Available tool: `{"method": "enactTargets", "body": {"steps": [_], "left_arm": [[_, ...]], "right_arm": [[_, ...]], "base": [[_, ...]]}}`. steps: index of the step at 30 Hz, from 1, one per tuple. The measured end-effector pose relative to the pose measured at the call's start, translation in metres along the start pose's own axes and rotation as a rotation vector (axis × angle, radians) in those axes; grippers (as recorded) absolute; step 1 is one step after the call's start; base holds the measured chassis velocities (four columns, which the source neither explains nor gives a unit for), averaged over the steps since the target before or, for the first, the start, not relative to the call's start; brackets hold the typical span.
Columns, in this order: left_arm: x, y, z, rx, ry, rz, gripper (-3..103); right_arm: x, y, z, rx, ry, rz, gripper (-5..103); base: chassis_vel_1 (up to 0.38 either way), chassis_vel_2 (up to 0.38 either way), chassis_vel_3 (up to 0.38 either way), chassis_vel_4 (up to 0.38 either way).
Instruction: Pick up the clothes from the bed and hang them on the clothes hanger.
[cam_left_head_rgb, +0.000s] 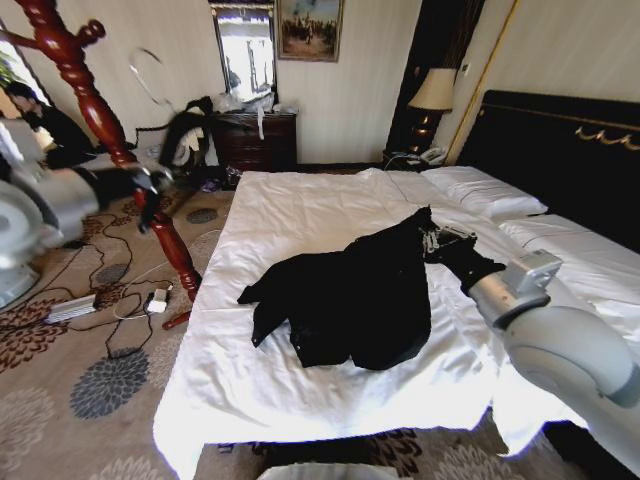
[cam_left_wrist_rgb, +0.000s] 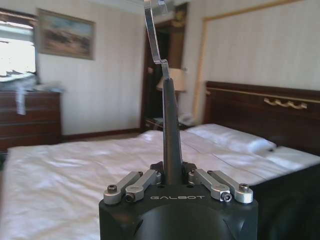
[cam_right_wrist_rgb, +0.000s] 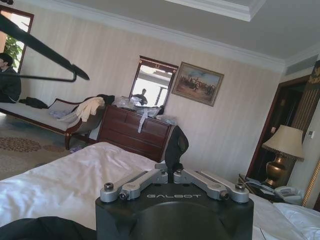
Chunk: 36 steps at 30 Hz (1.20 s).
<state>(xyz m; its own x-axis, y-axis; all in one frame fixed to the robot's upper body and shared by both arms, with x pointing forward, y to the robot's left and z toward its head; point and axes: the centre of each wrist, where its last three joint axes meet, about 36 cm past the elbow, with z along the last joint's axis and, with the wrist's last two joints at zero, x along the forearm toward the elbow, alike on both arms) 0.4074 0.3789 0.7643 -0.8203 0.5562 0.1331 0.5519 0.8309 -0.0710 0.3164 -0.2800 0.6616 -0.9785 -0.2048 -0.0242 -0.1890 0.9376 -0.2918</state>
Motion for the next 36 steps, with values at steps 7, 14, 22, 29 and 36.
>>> {"method": "enactTargets", "body": {"steps": [7,14,22,29,36], "left_arm": [[-0.006,0.006,0.036,-0.053,0.043,0.230,17],[-0.016,0.026,0.065,-0.242,0.029,0.466,17],[-0.029,0.062,0.072,-0.411,0.095,0.675,17],[-0.052,0.073,0.066,-0.450,0.169,0.767,17],[-0.069,0.081,0.059,-0.477,0.194,0.755,17]], "right_arm": [[-0.002,-0.004,0.001,-0.026,0.000,0.014,0],[-0.001,-0.005,0.000,-0.042,-0.006,0.019,0],[-0.001,-0.005,-0.001,-0.064,-0.022,-0.007,0],[0.000,-0.004,-0.005,-0.067,-0.080,-0.120,0],[-0.001,-0.005,-0.009,-0.084,-0.081,-0.215,0]], "base": [[0.000,0.000,0.000,0.000],[0.000,0.000,0.000,0.000],[0.000,0.000,0.000,0.000],[0.000,0.000,0.000,0.000],[0.000,0.000,0.000,0.000]]}}
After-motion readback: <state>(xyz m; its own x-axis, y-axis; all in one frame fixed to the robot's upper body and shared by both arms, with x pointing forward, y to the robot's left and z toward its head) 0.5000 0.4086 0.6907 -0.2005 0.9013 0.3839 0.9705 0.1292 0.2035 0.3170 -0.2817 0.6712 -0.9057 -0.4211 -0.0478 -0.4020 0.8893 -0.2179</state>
